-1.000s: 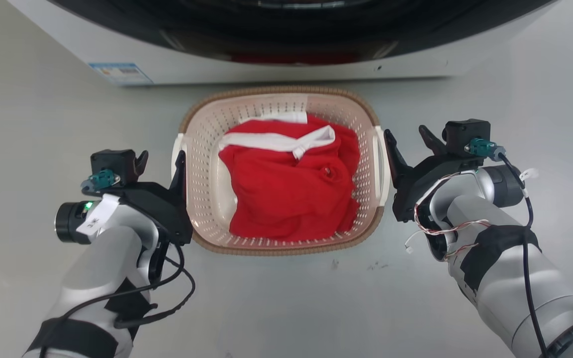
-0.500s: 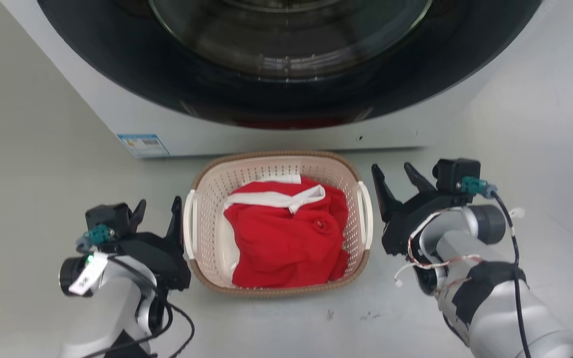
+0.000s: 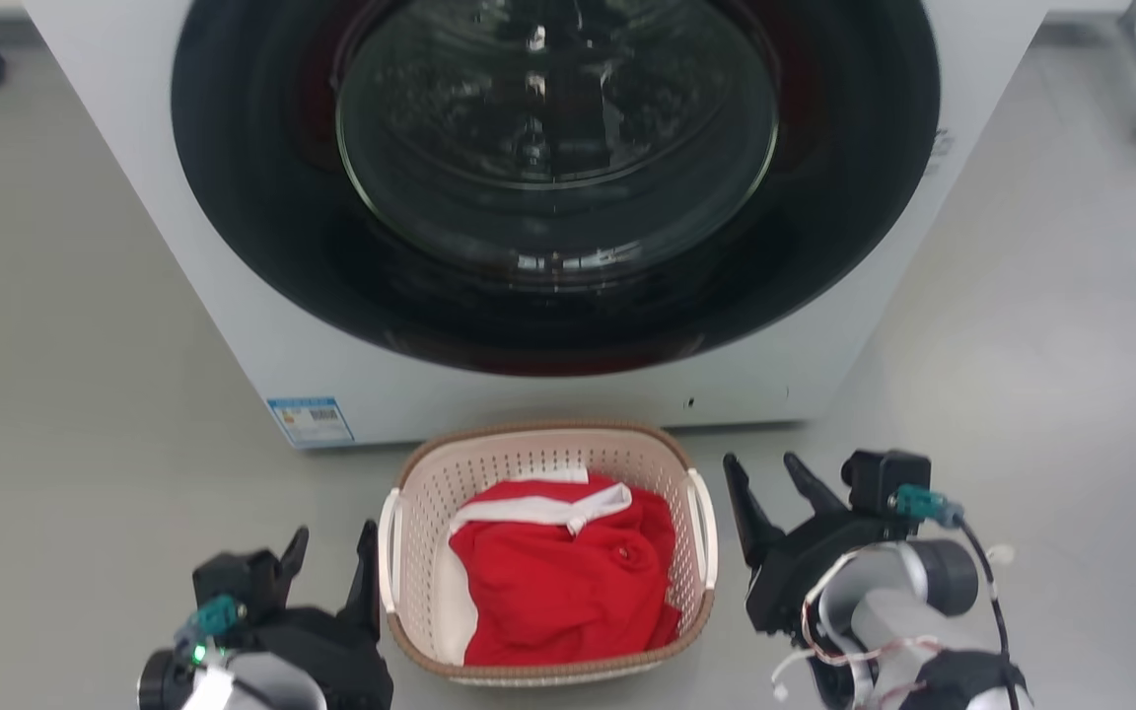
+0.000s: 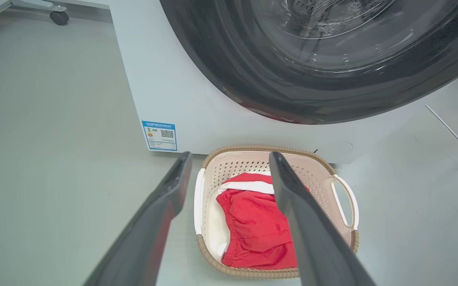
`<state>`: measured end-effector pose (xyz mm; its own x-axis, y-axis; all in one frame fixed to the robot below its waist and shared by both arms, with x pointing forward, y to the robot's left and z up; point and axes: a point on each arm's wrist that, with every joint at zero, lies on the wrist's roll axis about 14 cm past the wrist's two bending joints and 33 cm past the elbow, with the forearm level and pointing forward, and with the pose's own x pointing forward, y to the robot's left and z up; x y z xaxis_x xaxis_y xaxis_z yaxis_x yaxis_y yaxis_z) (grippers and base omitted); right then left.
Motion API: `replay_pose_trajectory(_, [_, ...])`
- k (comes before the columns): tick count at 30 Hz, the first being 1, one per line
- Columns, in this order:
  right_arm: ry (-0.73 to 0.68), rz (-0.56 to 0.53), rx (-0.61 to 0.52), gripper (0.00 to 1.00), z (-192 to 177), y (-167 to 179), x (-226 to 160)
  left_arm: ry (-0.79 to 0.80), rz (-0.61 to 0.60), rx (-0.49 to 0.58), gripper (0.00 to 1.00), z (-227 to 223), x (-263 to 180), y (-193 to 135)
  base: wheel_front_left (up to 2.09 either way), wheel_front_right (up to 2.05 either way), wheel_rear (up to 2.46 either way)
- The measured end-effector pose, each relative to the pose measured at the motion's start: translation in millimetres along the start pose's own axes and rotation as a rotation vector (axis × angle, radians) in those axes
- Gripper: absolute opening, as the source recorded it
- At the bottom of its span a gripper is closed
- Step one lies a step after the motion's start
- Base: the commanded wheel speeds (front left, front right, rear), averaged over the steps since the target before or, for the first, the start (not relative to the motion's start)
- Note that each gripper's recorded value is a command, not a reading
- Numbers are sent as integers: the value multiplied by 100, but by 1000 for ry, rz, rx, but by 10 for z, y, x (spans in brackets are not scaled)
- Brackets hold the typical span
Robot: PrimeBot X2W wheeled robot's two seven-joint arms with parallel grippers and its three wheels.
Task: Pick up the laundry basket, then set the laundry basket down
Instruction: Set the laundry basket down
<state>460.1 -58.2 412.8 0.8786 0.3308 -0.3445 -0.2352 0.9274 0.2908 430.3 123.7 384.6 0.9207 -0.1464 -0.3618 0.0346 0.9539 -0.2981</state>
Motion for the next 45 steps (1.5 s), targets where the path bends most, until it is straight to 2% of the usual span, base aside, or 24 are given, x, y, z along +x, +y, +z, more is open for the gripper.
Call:
replay_pose_trajectory(14, [-76,13,-8,100,-128,203,-699,-122,-4,0,100,81,-728,-62,0,0,0])
replay_pose_trajectory(23, [-167,21,-8,100,-77,276,-1054,-217,-5,-5,100,178,-1110,-86,0,0,0])
replay_pose_trajectory(31, [-228,20,-19,100,-38,293,-1253,-270,-2,-23,100,256,-1279,-107,0,0,0])
replay_pose_trajectory(45, [-349,10,-39,100,232,283,-1429,-324,-4,-14,100,360,-1405,-166,0,0,0])
